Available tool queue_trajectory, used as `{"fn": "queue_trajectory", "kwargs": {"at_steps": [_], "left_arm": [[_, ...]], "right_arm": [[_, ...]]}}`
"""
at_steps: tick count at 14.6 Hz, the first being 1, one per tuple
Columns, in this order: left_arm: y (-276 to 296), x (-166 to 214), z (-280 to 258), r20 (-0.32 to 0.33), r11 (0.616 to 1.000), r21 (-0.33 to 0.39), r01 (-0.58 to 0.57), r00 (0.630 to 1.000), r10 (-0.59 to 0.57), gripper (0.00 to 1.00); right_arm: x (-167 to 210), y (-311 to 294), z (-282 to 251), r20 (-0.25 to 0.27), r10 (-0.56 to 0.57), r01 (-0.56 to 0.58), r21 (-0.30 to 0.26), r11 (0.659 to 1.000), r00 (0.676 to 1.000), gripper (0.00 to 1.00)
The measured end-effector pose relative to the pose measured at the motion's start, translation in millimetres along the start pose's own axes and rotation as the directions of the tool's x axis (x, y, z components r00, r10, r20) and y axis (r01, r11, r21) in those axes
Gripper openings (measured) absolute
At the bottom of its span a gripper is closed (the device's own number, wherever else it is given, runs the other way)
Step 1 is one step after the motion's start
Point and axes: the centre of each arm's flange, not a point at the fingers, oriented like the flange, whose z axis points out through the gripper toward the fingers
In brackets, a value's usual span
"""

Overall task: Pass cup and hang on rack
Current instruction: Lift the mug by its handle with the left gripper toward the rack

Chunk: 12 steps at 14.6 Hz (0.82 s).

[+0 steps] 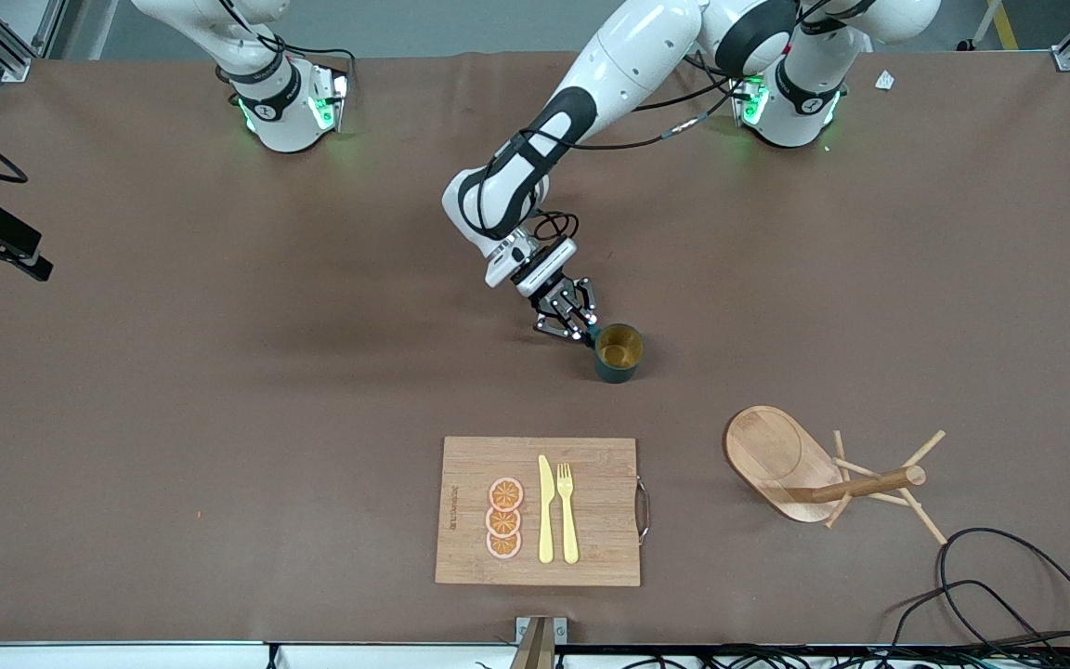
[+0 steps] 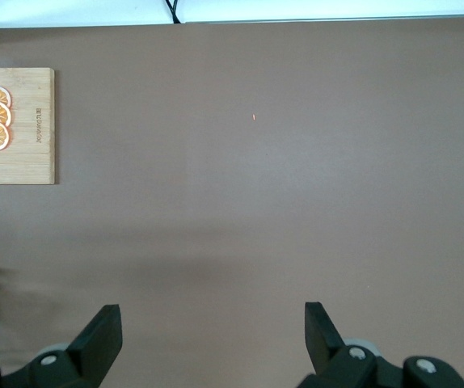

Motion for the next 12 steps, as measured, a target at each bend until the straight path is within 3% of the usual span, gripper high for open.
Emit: {"fn": "queue_trajectory", "kwargs": {"at_steps": [5,9,12], "left_arm": [[12.2,39.6,-20.0,0.077,0.999,0.032,-0.033,0.997,0.031,0.21],[30.6,111.5,-38.1,0.181,0.998,0.064,0.0,0.983,-0.012,0.21],[47.7,196.8,-47.9,0.307,0.995,0.086,0.048,0.949,-0.072,0.21]], "right_arm": [[0.0,0.4,0.0,0.0,0.001,-0.001,0.0,1.0,1.0,1.0],[0.0,0.7,0.0,0.0,0.001,-0.001,0.0,1.0,1.0,1.0],[0.0,0.7,0.0,0.0,0.001,-0.001,0.0,1.0,1.0,1.0]]}}
